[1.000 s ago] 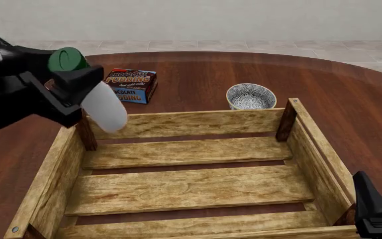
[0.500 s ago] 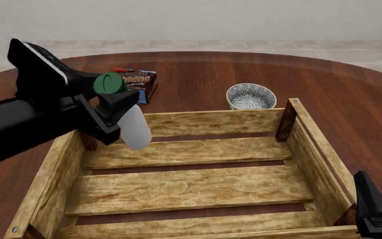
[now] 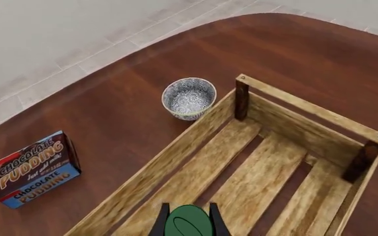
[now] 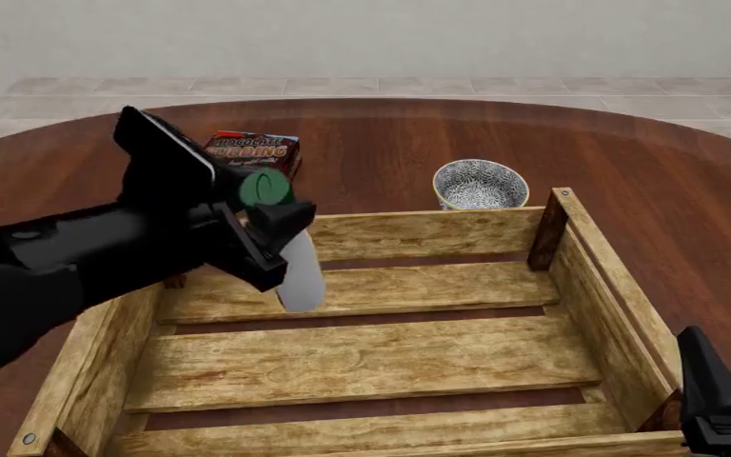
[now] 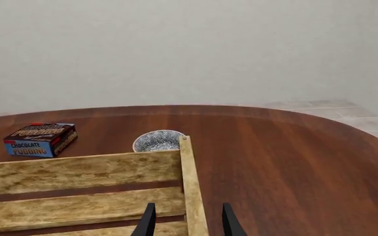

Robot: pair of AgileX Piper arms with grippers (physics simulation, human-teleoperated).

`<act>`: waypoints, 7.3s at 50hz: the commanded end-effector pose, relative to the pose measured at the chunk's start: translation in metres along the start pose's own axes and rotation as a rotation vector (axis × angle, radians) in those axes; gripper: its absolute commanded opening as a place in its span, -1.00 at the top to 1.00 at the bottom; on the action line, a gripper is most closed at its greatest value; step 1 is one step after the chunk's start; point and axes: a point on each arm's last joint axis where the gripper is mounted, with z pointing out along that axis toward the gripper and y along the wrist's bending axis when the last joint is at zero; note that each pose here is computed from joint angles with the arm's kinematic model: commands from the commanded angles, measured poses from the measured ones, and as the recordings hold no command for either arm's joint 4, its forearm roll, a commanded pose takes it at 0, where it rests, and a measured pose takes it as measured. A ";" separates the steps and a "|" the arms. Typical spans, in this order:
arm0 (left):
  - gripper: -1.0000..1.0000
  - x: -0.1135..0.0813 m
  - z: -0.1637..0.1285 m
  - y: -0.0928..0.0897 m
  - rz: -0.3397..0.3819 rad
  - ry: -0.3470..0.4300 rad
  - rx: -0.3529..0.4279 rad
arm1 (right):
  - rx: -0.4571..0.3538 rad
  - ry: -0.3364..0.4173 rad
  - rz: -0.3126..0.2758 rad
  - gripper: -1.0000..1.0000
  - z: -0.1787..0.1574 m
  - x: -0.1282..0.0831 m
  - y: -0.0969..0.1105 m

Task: Pick up the salad dressing and put it in the tray.

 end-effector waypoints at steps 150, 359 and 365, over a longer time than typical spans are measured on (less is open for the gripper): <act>1.00 0.102 0.083 -0.012 -0.131 0.222 0.009 | 0.019 -0.011 0.015 -1.00 0.000 -0.001 -0.001; -1.00 0.100 0.070 -0.010 -0.063 0.200 0.010 | 0.022 -0.015 0.014 -1.00 0.000 -0.002 -0.001; -1.00 0.096 0.067 -0.011 -0.061 0.192 0.013 | 0.022 -0.016 0.014 -1.00 0.000 -0.001 -0.001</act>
